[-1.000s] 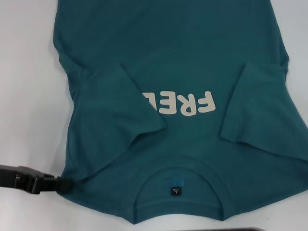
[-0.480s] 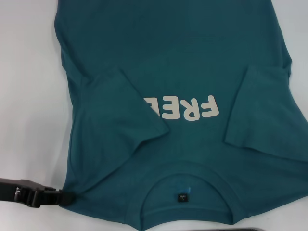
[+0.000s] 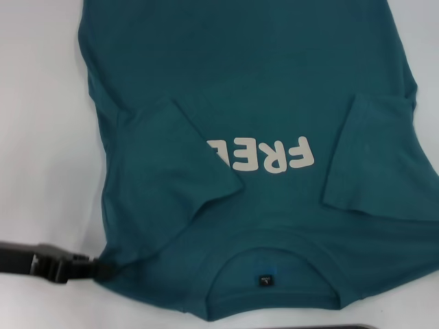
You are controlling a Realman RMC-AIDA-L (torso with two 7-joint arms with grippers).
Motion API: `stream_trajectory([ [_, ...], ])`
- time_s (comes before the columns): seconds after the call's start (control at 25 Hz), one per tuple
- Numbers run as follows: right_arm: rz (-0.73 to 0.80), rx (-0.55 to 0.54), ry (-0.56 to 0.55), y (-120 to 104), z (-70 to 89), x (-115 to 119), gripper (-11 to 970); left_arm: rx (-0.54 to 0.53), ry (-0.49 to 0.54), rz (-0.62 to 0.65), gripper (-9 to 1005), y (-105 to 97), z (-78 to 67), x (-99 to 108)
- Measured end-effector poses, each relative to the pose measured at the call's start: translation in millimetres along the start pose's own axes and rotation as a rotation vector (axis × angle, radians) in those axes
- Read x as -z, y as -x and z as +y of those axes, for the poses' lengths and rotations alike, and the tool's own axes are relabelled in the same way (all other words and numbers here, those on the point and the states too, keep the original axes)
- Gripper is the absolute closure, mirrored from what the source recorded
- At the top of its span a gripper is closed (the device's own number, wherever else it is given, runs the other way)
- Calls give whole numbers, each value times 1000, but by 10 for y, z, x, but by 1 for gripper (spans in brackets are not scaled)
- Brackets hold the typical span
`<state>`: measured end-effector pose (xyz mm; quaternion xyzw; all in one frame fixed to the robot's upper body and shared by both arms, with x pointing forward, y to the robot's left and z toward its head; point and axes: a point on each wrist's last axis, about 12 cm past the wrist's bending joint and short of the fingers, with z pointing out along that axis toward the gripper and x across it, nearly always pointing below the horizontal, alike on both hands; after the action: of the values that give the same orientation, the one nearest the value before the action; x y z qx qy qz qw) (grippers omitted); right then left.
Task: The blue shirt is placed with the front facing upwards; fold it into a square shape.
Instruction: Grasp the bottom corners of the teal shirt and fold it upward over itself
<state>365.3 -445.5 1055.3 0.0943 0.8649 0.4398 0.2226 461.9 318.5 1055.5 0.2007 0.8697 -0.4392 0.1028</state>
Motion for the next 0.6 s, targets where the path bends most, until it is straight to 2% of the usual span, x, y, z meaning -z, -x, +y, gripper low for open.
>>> stream_trajectory([
  [0.16, -38, 36, 22, 119, 38, -43, 926, -45, -14, -42, 915, 157, -29, 6],
  [0.24, -51, 59, 35, 215, 71, -98, 926, -90, -19, -74, 916, 354, -51, 3],
  [0.4, -55, 107, 58, 412, 153, -274, 926, -129, 1, -103, 916, 623, -51, -29],
  [0.44, -58, 121, 62, 478, 178, -340, 926, -146, 17, -123, 916, 774, -51, -40],
  [0.48, -63, 133, 63, 531, 198, -393, 926, -146, 17, -123, 916, 774, -51, -40],
  [0.56, -79, 174, 74, 701, 279, -563, 926, -162, 33, -139, 916, 915, -57, -40],
  [0.6, -79, 174, 74, 701, 279, -563, 926, -168, 41, -147, 916, 985, -61, -38],
])
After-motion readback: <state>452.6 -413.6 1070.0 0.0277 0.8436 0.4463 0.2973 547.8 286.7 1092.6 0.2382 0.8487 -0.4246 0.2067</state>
